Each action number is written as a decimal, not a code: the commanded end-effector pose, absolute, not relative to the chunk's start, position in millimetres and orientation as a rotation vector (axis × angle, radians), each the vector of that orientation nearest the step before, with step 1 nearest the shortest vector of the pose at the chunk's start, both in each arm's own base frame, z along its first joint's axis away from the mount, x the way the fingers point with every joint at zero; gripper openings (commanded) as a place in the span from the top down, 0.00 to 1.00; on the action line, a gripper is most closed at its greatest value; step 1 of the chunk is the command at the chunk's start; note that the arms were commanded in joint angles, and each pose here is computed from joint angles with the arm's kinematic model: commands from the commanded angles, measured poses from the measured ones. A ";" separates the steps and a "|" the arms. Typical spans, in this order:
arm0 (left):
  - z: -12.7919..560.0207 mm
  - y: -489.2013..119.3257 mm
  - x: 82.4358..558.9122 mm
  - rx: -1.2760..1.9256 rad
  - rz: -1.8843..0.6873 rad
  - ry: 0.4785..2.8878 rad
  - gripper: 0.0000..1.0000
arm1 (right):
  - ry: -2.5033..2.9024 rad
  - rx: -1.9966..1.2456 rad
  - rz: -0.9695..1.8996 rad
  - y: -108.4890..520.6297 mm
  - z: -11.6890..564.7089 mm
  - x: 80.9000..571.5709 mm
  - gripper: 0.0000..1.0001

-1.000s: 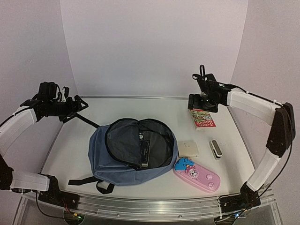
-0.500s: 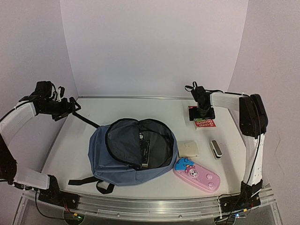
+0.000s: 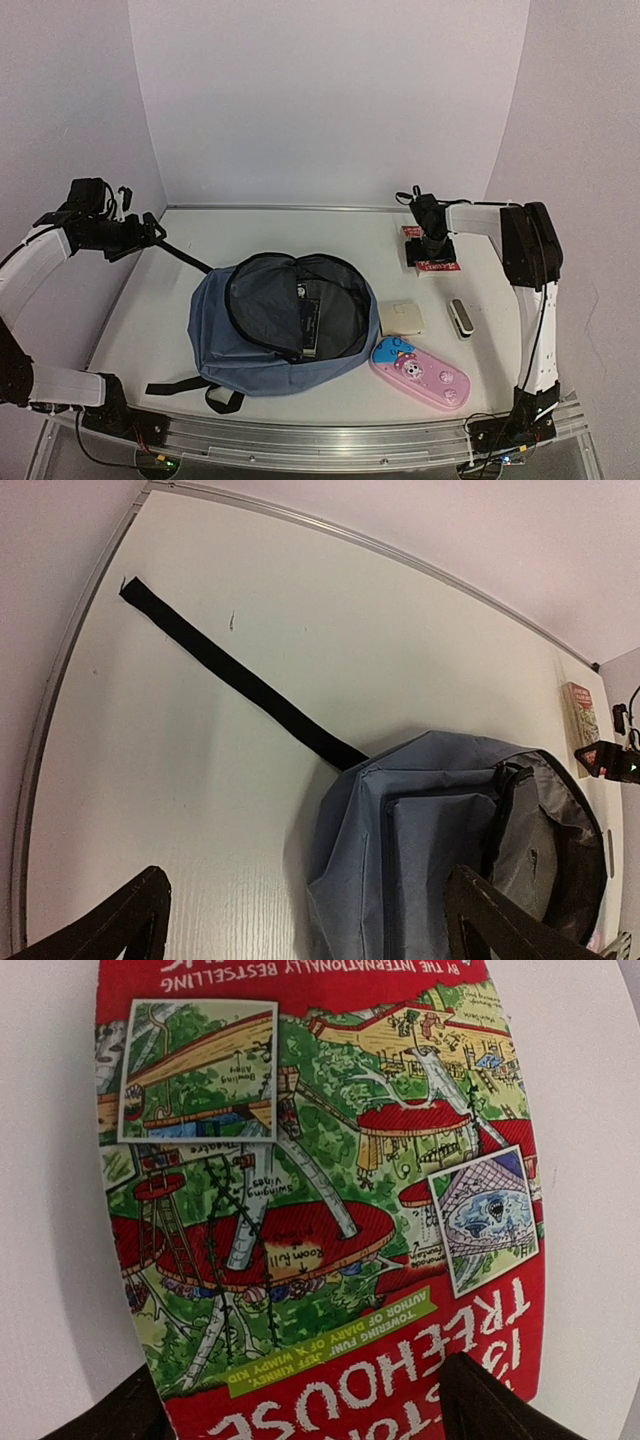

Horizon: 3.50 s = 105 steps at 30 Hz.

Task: Pack the student bag
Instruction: Pick up the book from the center of the board.

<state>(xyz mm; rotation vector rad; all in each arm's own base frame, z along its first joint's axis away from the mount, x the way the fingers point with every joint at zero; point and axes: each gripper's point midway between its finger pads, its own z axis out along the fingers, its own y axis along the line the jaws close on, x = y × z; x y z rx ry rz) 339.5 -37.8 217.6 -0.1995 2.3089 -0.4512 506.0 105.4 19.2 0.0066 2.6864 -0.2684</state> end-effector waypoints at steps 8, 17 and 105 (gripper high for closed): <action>221.4 -40.5 333.9 -0.174 -0.466 2.275 0.06 | 2.756 -0.007 -0.112 123.7 -7.3 490.3 0.69; 222.5 -77.2 326.1 -0.113 -0.721 2.272 0.22 | 2.688 0.046 0.211 156.4 30.2 484.8 1.00; 189.4 -467.5 321.0 0.205 -1.411 2.368 0.52 | 2.284 -0.341 0.438 361.3 187.5 295.8 1.00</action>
